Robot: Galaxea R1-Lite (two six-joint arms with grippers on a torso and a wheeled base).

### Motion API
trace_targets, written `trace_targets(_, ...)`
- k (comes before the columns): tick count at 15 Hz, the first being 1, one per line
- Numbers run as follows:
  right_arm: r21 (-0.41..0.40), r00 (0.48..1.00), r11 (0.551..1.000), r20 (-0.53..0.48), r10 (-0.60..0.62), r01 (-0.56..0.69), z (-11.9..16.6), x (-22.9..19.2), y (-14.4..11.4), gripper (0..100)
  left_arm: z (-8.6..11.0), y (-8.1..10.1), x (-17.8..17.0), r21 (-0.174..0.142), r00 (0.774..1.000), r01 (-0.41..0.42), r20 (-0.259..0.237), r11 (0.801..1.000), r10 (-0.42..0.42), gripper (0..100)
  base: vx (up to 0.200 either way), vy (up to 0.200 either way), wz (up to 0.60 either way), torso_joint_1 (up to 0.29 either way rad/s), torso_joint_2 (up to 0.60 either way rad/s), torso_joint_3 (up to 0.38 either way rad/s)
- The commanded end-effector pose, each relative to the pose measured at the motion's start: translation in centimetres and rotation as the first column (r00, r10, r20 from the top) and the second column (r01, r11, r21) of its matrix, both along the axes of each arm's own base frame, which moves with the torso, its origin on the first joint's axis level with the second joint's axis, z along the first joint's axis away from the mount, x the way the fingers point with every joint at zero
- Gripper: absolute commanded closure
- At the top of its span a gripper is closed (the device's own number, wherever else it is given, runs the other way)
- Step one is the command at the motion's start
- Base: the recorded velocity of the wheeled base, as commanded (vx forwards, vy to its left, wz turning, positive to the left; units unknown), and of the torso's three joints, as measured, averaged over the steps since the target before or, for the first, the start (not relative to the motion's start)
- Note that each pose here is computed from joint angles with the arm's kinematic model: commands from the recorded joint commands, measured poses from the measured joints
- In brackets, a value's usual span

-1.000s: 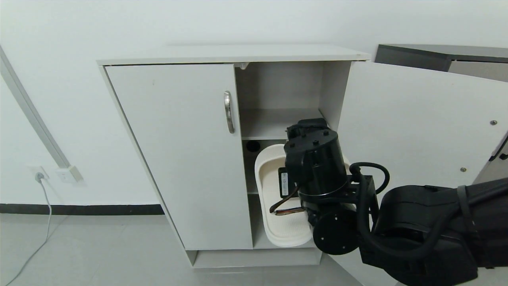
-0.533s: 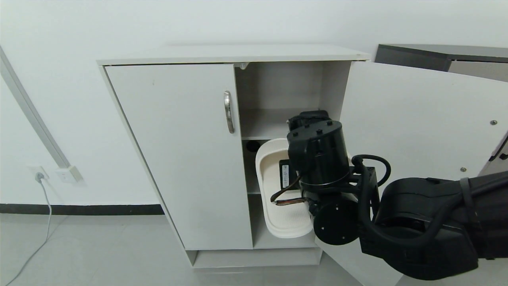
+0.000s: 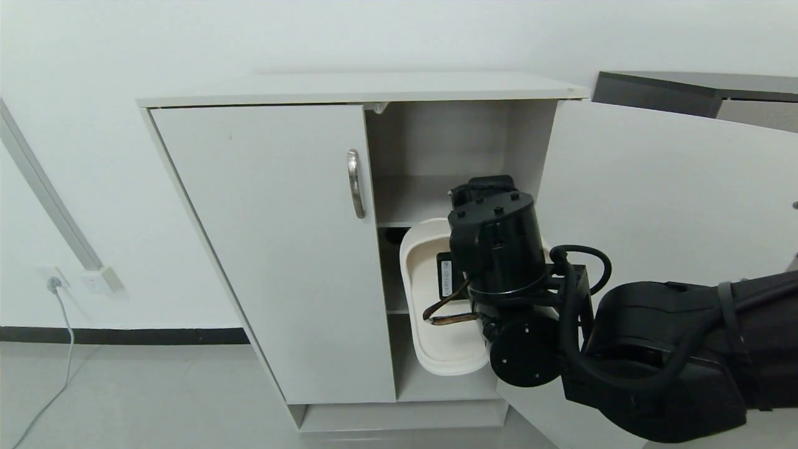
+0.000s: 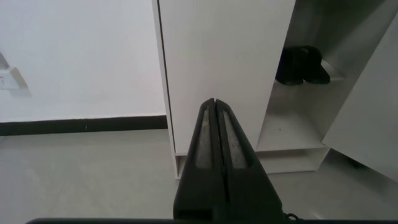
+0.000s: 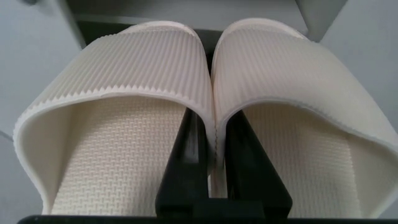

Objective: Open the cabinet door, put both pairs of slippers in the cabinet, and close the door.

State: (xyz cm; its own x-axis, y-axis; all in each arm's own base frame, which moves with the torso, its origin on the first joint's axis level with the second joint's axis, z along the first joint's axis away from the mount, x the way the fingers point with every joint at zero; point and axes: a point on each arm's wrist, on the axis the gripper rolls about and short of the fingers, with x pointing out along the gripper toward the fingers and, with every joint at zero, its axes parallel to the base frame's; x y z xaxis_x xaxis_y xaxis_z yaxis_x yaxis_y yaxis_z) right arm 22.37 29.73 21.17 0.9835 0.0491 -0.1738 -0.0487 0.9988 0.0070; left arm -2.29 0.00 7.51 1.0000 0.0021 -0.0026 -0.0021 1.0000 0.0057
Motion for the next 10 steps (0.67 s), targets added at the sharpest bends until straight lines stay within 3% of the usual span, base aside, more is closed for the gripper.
trace_targets(1, 0.001, 1.0, 1.0, 0.001, 0.002, -0.002, -0.02, -0.05, 0.08, 100, -0.01, 0.0, 0.01, 0.0, 1.0, -0.001, -0.002, 1.0, 0.001, 100, 0.2, 0.0, 0.0, 0.007, 0.01, 0.002)
trace_targets(8, -0.004, 1.0, 1.0, -0.005, 0.002, -0.002, -0.36, 0.06, 0.24, 100, -0.01, 0.0, 0.01, 0.002, 1.0, -0.001, -0.002, 1.0, 0.001, 100, 0.2, 0.0, 0.0, 0.002, 0.0, 0.004)
trace_targets(10, 0.013, 1.0, 1.0, 0.0, 0.013, -0.013, -0.64, 0.2, 0.49, 100, -0.01, 0.0, 0.01, 0.003, 1.0, 0.001, -0.002, 1.0, -0.001, 100, 0.0, 0.0, 0.0, 0.0, 0.0, 0.0)
